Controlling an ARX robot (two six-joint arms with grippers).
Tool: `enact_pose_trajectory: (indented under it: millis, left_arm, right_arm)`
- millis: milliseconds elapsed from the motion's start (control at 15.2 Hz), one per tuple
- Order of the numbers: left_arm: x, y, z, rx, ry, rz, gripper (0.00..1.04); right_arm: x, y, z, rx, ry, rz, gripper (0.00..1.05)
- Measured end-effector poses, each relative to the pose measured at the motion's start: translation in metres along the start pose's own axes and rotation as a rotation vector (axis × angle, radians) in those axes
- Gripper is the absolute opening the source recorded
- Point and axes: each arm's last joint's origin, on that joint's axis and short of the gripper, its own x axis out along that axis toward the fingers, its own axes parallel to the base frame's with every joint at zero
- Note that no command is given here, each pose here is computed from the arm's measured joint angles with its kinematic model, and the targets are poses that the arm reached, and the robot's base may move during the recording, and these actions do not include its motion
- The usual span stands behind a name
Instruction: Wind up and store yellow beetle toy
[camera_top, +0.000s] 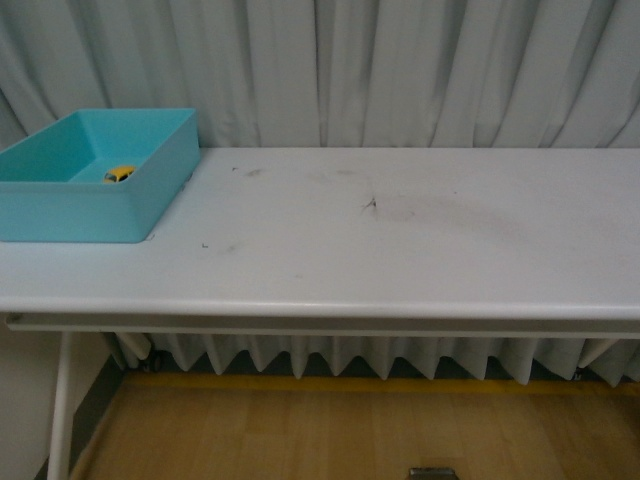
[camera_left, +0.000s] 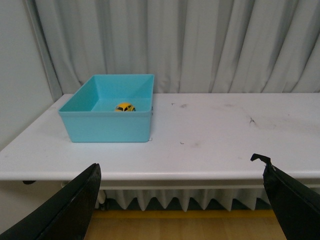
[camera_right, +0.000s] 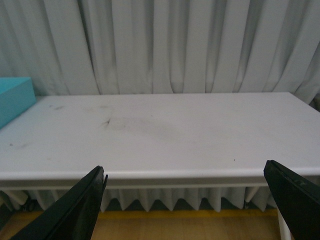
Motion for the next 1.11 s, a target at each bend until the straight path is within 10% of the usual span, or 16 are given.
enact_pose_trajectory:
  millis: [1115]
  left_arm:
    - [0.0000, 0.0001, 0.0003, 0.000, -0.003, 0.002, 0.98]
  right_arm:
    - [-0.0002, 0.0000, 0.0009, 0.000, -0.010, 0.000, 0.98]
